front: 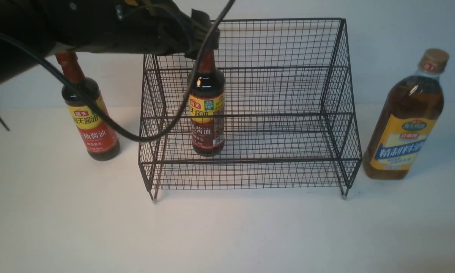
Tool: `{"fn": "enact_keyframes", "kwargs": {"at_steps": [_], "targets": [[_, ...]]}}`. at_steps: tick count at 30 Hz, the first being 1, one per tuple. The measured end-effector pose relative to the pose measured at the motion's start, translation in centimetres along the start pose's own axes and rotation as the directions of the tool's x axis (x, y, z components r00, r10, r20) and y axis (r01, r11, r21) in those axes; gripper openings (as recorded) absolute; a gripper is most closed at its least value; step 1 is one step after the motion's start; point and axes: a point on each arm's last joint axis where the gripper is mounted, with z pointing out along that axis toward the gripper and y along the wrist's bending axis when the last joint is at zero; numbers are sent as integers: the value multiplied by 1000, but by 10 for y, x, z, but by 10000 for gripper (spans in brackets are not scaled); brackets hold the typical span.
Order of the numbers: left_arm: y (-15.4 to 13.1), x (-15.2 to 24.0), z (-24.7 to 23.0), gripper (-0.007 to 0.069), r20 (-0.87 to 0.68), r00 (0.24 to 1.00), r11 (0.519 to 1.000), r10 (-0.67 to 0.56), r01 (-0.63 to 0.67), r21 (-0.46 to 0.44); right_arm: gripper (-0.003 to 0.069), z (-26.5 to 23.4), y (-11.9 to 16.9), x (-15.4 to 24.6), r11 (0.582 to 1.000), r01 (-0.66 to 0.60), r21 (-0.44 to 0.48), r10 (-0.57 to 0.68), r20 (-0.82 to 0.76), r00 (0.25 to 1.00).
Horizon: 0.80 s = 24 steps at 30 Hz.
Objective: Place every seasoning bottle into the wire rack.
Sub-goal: Use the left arm to put the condiment bottle back on the shelf, then use the left arm to grab the condiment bottle closest to it
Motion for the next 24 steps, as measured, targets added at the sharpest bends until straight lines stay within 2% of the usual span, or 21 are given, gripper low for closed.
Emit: {"fn": "enact_keyframes", "kwargs": {"at_steps": [3,4,5,6,7,9,10,13,18,20,24], "targets": [[16,-9,-19,323,19,1000,999,-6,6,-41,-15,0,0,0,1000,0,0,0,0,1000],[29,-13,-32,263,28,999,997,-18,20,-76,-15,0,0,0,1000,0,0,0,0,1000],[30,-14,-36,240,31,999,997,-21,23,-80,-15,0,0,0,1000,0,0,0,0,1000],[49,-19,-55,140,43,998,990,-44,50,-134,-15,0,0,0,1000,0,0,0,0,1000],[57,-21,-66,83,51,997,985,-55,63,-160,-15,0,0,0,1000,0,0,0,0,1000],[79,-24,-88,22,81,993,968,-86,103,-230,-15,0,0,0,1000,0,0,0,0,1000],[81,-25,-90,19,85,992,966,-92,109,-236,-15,0,0,0,1000,0,0,0,0,1000],[111,-27,-122,-5,150,979,921,-136,181,-344,-15,0,0,0,1000,0,0,0,0,1000],[120,-17,-155,-5,272,958,871,-93,210,-444,-15,0,0,0,1000,0,0,0,0,1000],[118,9,-164,-5,342,938,837,-52,228,-498,-15,0,0,0,1000,0,0,0,0,1000],[121,43,-163,-5,432,900,787,-63,311,-533,-15,0,0,0,1000,0,0,0,0,1000]]}}
